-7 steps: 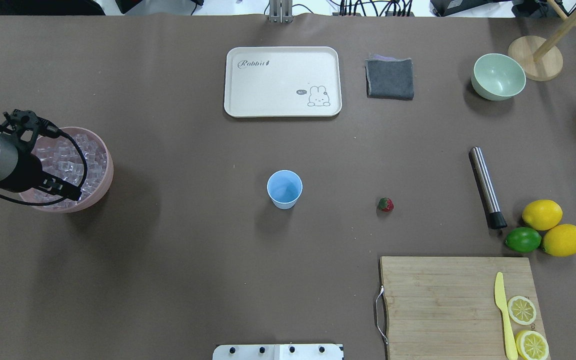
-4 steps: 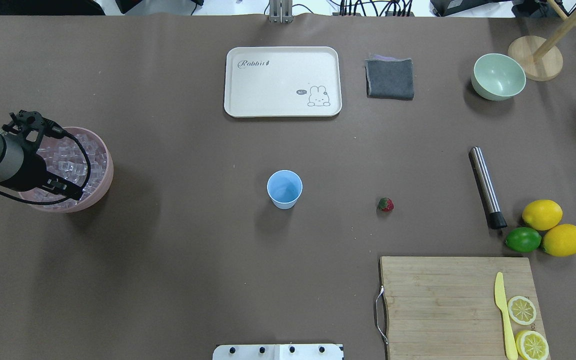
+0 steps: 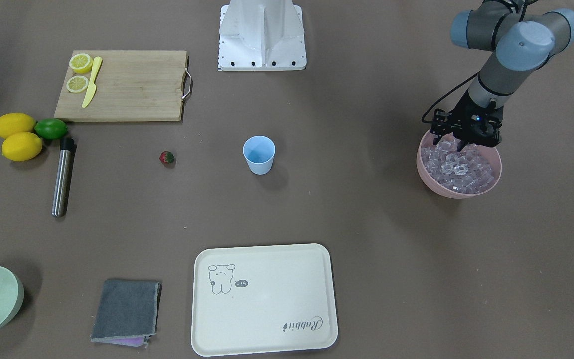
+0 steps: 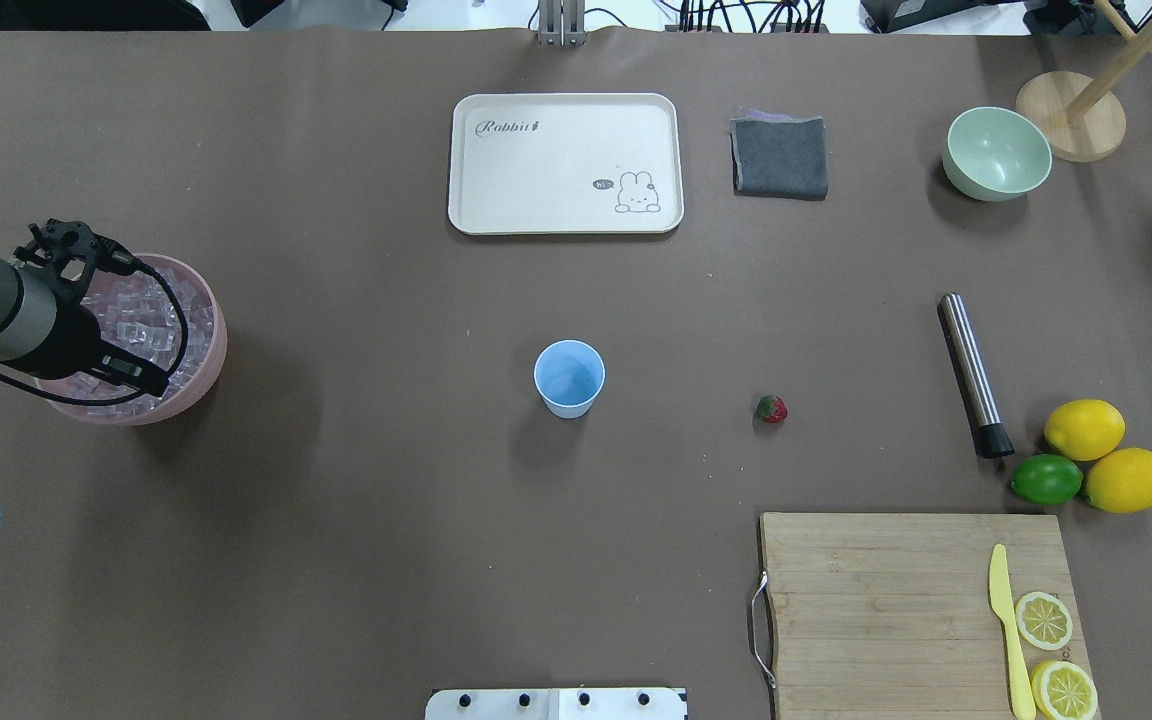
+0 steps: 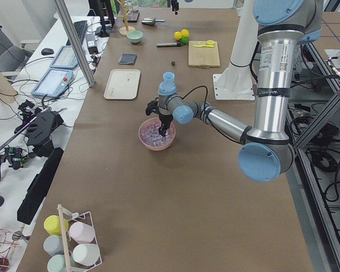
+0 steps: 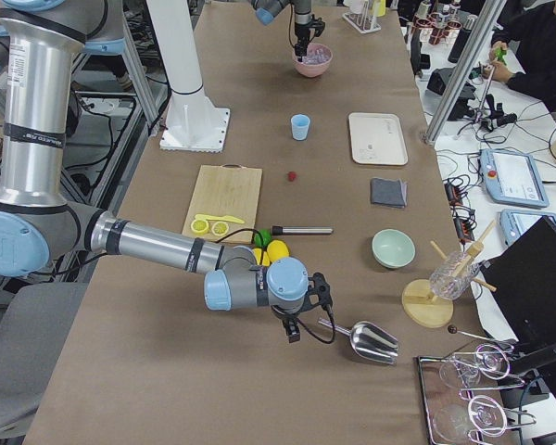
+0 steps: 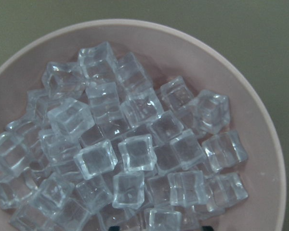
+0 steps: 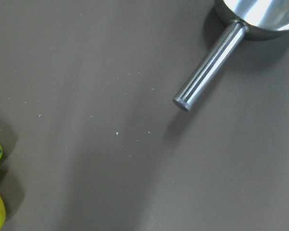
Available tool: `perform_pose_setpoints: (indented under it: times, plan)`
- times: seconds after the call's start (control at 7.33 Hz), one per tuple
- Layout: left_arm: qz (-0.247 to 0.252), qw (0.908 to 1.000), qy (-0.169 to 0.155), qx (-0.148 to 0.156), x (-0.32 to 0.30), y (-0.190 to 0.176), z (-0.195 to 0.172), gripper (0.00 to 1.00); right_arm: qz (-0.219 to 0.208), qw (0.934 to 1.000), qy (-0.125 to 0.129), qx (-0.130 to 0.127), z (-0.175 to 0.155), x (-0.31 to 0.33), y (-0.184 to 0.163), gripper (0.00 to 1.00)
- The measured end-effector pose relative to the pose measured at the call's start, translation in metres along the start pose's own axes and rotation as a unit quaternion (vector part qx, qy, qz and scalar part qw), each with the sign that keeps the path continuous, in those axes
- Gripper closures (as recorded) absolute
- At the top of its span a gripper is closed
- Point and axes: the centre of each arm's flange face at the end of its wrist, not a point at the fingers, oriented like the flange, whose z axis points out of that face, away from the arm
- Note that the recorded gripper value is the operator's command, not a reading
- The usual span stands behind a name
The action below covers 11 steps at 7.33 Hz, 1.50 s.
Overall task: Mash ice and strawberries in cup
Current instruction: 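Close the left gripper on a clear ice cube and lift it, then carry the ice cube with the left gripper over the light blue cup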
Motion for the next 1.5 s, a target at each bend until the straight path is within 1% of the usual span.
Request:
perform_pose_setpoints:
  times: [0.14,0.27,0.41,0.55,0.82,0.95,1.09,1.23,1.36,1.5]
  plan:
    - [-0.001,1.0000,0.000,0.000,0.000,-0.001,0.001,0.61,0.000,1.0000,0.000,0.000,0.000,0.000,0.000,0.00]
    - [-0.002,1.0000,0.000,0.000,0.000,-0.001,0.001,0.75,0.000,1.0000,0.000,0.000,0.000,-0.001,0.000,0.00]
    - [-0.003,1.0000,0.000,0.000,0.000,-0.001,0.001,0.93,-0.001,1.0000,-0.001,0.001,-0.001,-0.001,0.000,0.00]
    - [-0.004,1.0000,-0.001,0.000,0.000,-0.001,0.001,1.00,-0.001,1.0000,-0.001,0.001,-0.001,-0.001,0.000,0.00]
    - [-0.004,1.0000,0.002,0.001,0.001,-0.002,-0.002,1.00,-0.001,1.0000,-0.001,0.001,-0.001,-0.002,0.000,0.00]
    - [-0.005,0.9999,0.007,0.008,0.001,-0.004,-0.014,1.00,-0.001,1.0000,-0.001,0.002,-0.002,-0.003,0.000,0.00]
    - [-0.009,0.9997,0.017,0.017,0.000,-0.008,-0.034,1.00,-0.002,1.0000,-0.001,0.003,-0.003,-0.003,-0.001,0.00]
    - [-0.018,0.9990,0.035,0.022,-0.002,-0.016,-0.058,1.00,-0.004,1.0000,0.000,0.005,-0.004,-0.005,-0.003,0.00]
    - [-0.026,0.9980,0.051,0.025,0.003,-0.030,-0.080,1.00,-0.007,0.9999,0.000,0.008,-0.008,-0.008,-0.006,0.00]
    - [-0.042,0.9968,0.062,0.029,0.024,-0.053,-0.101,1.00,-0.008,0.9999,-0.001,0.014,-0.013,-0.014,-0.013,0.00]
